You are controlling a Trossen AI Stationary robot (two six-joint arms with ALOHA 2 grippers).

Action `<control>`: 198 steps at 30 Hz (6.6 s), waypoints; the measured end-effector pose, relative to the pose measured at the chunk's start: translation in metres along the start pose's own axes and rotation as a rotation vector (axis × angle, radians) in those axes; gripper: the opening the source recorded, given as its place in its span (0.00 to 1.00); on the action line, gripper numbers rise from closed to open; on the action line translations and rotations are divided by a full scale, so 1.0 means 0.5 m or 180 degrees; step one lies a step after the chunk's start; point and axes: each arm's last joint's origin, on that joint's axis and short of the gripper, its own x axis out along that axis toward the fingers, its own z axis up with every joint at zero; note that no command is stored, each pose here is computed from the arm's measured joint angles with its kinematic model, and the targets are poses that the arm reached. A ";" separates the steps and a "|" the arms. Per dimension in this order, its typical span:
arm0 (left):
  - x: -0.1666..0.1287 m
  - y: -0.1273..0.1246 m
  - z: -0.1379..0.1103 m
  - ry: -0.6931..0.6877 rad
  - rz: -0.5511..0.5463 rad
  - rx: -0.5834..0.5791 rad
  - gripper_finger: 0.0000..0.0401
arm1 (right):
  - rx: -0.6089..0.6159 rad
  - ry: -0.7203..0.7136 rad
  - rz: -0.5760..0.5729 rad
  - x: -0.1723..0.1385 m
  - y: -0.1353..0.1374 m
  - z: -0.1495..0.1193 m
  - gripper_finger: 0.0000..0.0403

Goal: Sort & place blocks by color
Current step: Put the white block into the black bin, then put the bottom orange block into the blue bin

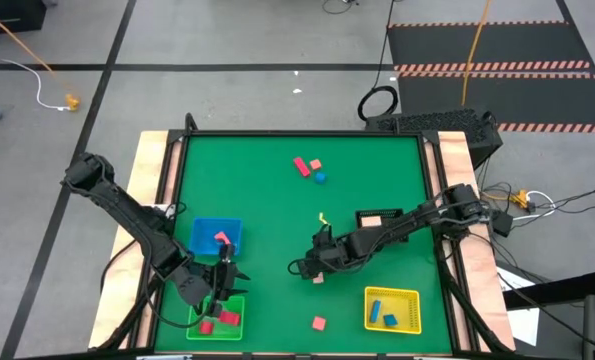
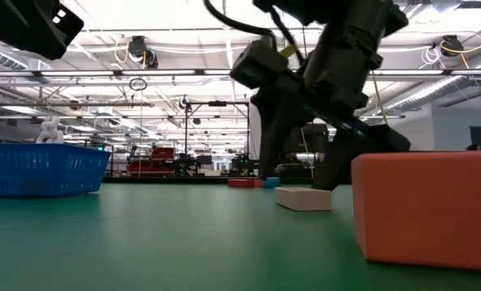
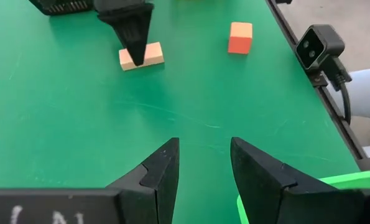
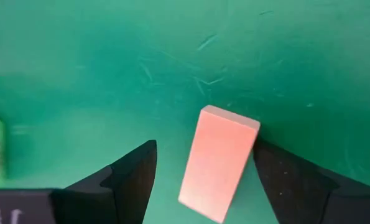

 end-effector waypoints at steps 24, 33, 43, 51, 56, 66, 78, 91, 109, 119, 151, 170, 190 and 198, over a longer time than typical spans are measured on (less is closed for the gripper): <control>0.000 0.002 -0.004 0.0065 0.0030 -0.0034 0.36 | -0.0902 0.0023 -0.0754 0.025 0.013 0.002 0.25; 0.004 0.012 0.002 -0.0013 0.0181 0.0009 0.36 | -0.1224 -0.0314 -0.0648 -0.069 0.025 0.037 0.20; 0.021 0.062 0.022 -0.0177 0.0701 -0.0223 0.36 | -0.1431 -0.0759 -0.1138 -0.234 -0.024 0.077 0.00; 0.032 0.097 0.031 -0.0162 0.0889 -0.0281 0.36 | -0.1631 -0.0815 0.0132 -0.192 -0.011 0.060 0.17; 0.034 0.106 0.033 -0.0156 0.0934 -0.0308 0.36 | -0.1584 -0.0767 0.0595 -0.150 -0.032 0.055 0.36; 0.034 0.107 0.027 -0.0044 0.0962 -0.0126 0.36 | -0.1493 -0.0805 0.0622 -0.080 -0.092 0.023 0.68; 0.034 0.108 0.026 -0.0010 0.0965 -0.0074 0.36 | -0.2335 -0.1296 0.0216 -0.003 -0.082 -0.012 0.68; 0.034 0.109 0.024 0.0016 0.0972 -0.0068 0.36 | -0.2819 -0.1569 -0.0151 0.027 -0.096 -0.036 0.67; 0.034 0.109 0.023 0.0031 0.0978 -0.0068 0.36 | -0.2858 -0.1511 -0.0098 0.024 -0.094 -0.038 0.27; 0.034 0.109 0.024 0.0026 0.0978 -0.0072 0.36 | -0.2924 -0.1701 0.0043 -0.097 -0.072 -0.011 0.27; 0.034 0.111 0.024 0.0013 0.0994 -0.0153 0.36 | -0.2041 -0.0851 -0.1083 -0.256 -0.254 -0.002 0.36; 0.053 0.233 0.058 -0.0175 0.1556 -0.0563 0.36 | -0.1706 -0.0968 -0.0546 -0.258 -0.240 0.004 0.59; 0.056 0.221 0.053 -0.0036 0.1159 -0.0534 0.36 | -0.2173 -0.1736 0.1863 -0.161 -0.055 -0.037 0.57; 0.051 0.175 0.048 -0.0038 0.0931 -0.0294 0.36 | -0.1907 -0.1375 0.1972 -0.091 -0.060 -0.093 0.57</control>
